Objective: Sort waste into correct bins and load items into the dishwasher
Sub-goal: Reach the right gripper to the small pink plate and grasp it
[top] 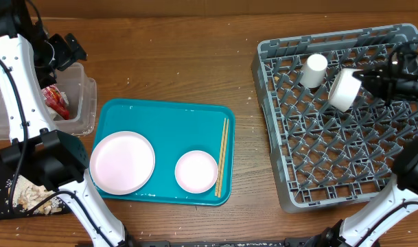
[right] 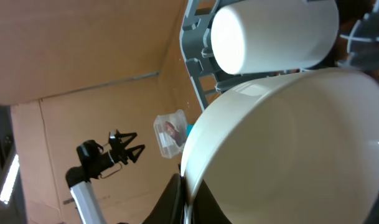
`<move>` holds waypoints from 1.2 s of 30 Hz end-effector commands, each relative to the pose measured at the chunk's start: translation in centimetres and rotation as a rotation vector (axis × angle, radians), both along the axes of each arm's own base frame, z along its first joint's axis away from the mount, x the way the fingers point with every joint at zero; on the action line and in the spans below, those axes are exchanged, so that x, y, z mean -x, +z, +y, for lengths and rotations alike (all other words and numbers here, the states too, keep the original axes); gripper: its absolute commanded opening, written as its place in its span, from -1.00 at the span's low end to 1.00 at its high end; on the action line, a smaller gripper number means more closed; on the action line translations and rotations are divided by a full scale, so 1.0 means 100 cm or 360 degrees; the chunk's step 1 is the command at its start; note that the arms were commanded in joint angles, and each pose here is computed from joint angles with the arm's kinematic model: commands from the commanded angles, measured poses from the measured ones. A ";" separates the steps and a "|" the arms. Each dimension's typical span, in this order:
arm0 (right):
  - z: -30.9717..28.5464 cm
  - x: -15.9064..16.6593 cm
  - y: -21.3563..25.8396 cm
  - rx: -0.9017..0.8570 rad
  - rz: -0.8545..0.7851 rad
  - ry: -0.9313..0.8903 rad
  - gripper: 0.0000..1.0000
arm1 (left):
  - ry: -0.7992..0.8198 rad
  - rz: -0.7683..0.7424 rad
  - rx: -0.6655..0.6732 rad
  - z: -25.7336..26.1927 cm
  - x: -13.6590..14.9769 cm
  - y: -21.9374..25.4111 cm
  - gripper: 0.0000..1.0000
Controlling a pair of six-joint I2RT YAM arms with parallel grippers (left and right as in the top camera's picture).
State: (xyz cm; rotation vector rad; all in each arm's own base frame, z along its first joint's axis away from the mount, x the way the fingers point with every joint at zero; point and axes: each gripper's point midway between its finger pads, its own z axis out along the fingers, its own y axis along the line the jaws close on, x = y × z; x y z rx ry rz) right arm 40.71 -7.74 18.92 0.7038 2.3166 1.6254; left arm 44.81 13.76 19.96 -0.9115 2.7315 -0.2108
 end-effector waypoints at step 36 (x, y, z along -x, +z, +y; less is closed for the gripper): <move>0.340 0.107 0.073 0.1658 -0.0331 0.1012 1.00 | -0.0030 -0.0032 -0.0034 -0.001 -0.002 0.008 1.00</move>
